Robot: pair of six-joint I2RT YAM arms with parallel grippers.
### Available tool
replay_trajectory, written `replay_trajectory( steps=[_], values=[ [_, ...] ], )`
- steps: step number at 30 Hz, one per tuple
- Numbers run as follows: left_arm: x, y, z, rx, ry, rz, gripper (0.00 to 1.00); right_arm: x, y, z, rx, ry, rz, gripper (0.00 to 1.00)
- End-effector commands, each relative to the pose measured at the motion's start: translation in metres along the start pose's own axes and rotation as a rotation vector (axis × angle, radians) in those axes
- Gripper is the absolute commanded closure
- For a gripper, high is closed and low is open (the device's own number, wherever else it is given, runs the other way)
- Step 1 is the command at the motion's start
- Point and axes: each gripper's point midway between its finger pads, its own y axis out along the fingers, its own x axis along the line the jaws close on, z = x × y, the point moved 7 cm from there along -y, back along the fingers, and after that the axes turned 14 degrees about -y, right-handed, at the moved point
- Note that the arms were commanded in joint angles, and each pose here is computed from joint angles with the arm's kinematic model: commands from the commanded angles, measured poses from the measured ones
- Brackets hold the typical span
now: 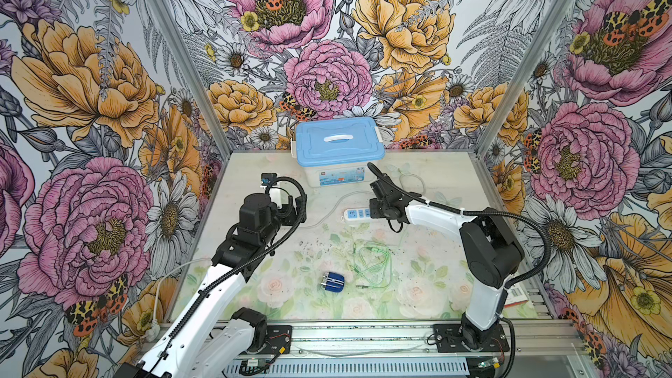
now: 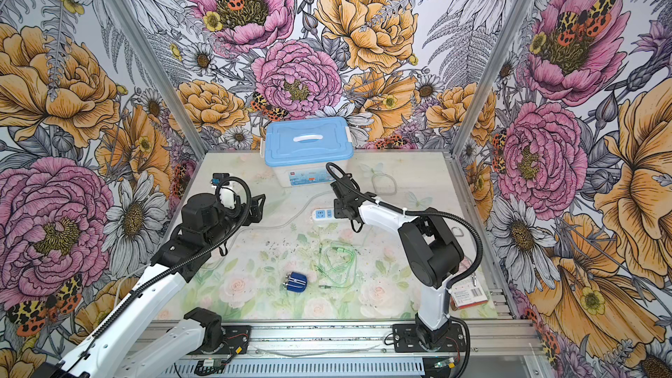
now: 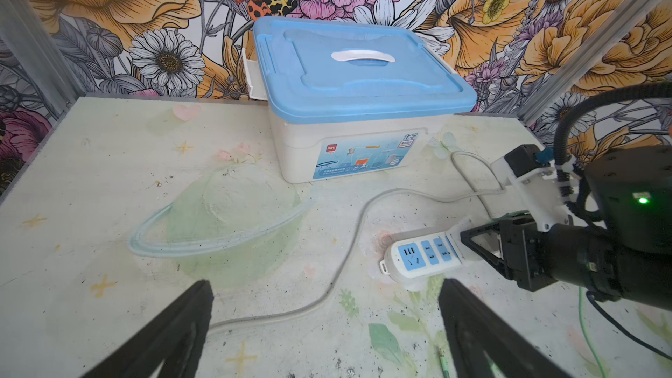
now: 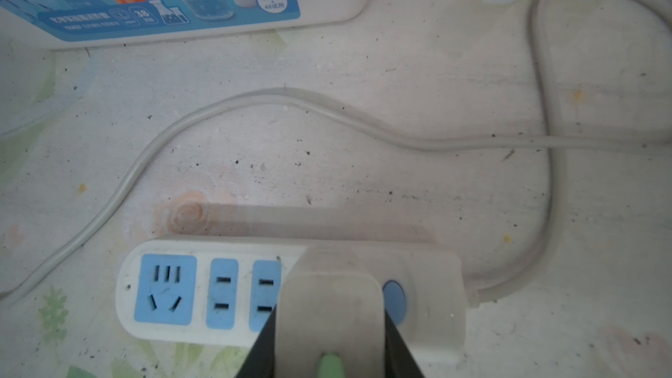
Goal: Charge the electric shaver
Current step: Insert the plug into the socket.
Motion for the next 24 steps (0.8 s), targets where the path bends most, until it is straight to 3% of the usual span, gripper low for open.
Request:
replay_trajectory(
  steps=[1, 5, 12, 24],
  values=[
    [-0.001, -0.003, -0.006, 0.001, 0.003, 0.001, 0.01, -0.011, 0.015, 0.05, 0.236, -0.035, 0.018, 0.59],
    [-0.002, -0.005, -0.008, -0.006, 0.007, 0.006, 0.01, -0.009, 0.0, 0.041, 0.238, -0.044, -0.021, 0.48],
    [-0.004, -0.01, -0.012, -0.011, 0.012, 0.01, 0.01, -0.007, -0.036, 0.025, 0.253, -0.047, -0.112, 0.39],
    [-0.006, -0.015, -0.015, -0.014, 0.036, 0.017, 0.01, 0.015, -0.065, 0.026, 0.347, 0.002, -0.456, 0.45]
  ],
)
